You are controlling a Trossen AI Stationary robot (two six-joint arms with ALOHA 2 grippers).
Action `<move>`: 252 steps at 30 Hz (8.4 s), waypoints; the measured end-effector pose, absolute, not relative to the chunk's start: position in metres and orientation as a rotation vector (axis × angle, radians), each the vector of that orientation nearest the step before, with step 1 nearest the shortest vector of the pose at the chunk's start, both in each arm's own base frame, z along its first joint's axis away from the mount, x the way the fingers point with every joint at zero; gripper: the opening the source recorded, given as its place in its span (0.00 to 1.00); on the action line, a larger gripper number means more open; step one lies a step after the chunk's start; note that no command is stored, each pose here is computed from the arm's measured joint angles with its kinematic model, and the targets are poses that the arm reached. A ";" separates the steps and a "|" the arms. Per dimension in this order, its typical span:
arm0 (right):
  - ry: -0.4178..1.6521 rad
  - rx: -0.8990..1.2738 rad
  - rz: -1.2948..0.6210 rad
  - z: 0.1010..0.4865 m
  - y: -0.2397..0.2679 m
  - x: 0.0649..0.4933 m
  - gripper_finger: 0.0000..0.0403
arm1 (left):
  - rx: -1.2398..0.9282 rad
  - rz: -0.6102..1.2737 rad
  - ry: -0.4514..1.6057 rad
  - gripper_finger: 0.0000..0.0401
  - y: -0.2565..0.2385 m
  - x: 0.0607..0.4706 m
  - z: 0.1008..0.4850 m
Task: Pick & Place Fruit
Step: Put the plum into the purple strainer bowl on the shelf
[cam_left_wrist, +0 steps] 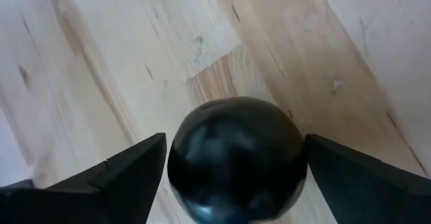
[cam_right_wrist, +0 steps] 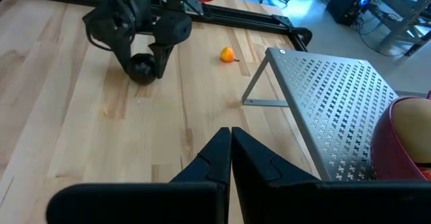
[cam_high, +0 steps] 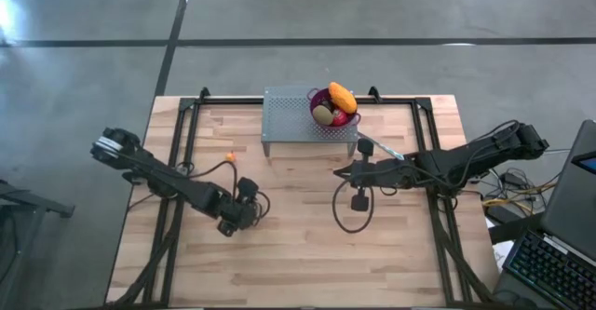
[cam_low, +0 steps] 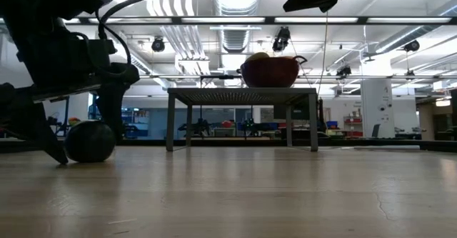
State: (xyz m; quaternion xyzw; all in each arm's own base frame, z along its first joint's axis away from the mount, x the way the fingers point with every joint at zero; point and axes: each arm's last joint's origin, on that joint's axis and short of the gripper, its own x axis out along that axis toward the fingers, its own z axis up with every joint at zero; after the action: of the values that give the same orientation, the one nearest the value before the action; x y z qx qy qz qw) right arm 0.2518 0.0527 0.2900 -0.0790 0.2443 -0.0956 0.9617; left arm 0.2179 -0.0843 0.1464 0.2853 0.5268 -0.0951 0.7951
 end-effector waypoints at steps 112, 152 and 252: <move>0.812 -0.088 -0.455 0.280 0.036 0.204 0.02 | 0.384 0.442 0.514 0.74 0.114 0.350 0.349; 0.602 -0.654 -0.549 0.271 0.014 0.290 0.53 | -0.217 0.372 0.269 0.74 0.037 0.231 0.303; 0.337 -0.908 -0.465 0.295 0.079 0.374 0.63 | -0.403 -0.248 -0.034 0.74 0.012 0.276 0.297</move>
State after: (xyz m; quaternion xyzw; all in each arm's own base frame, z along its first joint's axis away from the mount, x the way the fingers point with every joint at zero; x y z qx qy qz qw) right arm 0.3739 0.0795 0.2947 -0.4323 0.1605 -0.2216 0.8592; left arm 0.2761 0.0123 0.2966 -0.1996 -0.0171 -0.1227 0.9720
